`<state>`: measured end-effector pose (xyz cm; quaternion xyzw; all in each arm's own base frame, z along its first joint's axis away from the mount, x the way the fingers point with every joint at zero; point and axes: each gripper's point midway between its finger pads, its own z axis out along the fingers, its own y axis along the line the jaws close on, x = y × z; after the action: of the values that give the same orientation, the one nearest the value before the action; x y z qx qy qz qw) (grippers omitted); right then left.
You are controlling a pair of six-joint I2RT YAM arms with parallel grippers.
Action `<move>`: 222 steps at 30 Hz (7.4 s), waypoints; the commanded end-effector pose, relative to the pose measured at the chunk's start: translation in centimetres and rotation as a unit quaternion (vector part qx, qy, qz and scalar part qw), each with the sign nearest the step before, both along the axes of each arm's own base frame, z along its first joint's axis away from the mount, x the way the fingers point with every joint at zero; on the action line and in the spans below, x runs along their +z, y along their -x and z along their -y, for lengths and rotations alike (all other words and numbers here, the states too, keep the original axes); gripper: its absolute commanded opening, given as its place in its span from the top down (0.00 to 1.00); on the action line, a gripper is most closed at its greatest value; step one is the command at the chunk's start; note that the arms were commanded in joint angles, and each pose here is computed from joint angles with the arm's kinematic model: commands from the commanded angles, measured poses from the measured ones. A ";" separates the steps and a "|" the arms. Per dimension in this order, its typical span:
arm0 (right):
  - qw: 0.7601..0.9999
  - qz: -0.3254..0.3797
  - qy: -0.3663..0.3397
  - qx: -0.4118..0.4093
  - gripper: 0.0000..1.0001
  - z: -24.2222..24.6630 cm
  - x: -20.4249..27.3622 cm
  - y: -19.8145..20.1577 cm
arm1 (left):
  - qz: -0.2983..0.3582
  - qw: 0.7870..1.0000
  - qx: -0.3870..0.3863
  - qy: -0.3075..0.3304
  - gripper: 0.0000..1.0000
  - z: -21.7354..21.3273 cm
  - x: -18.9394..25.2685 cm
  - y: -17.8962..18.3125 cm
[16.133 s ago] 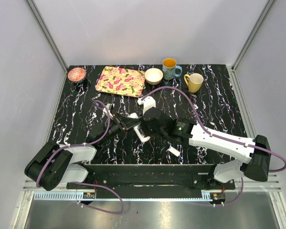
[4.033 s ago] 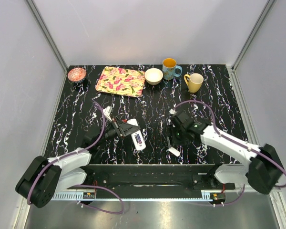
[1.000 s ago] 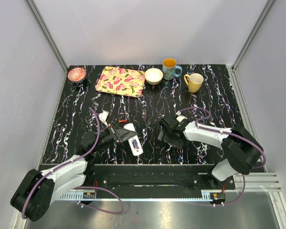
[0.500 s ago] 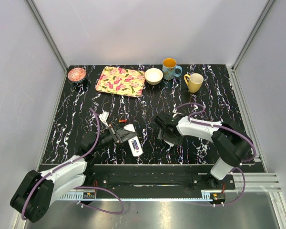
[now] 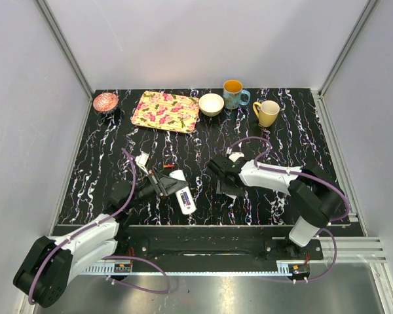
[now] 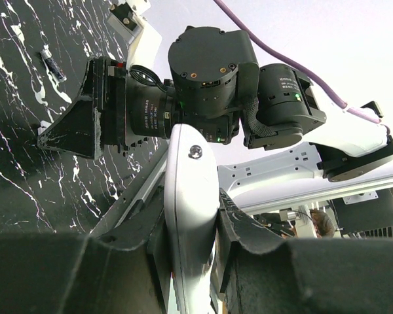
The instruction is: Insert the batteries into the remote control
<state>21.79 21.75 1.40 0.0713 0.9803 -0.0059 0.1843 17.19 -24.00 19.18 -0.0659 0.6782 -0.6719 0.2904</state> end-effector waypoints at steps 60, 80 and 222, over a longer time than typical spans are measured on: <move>0.999 0.052 0.003 0.005 0.04 -2.7 0.0 -4.7 | 0.041 0.999 0.025 -0.005 1.00 -1.3 1.4 0.8; 0.996 0.014 -0.037 0.080 0.32 -1.8 -2.4 -2.3 | 0.028 0.999 0.028 -0.020 1.00 -1.0 0.3 0.1; 0.998 -0.031 -0.009 0.055 0.43 -1.2 -2.1 -0.6 | 0.034 0.999 0.030 -0.025 1.00 -1.5 -0.2 0.9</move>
<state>25.81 26.40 1.65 0.0836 0.9731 0.0626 0.2053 15.94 -22.54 17.32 -0.0702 0.7032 -0.6368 0.3083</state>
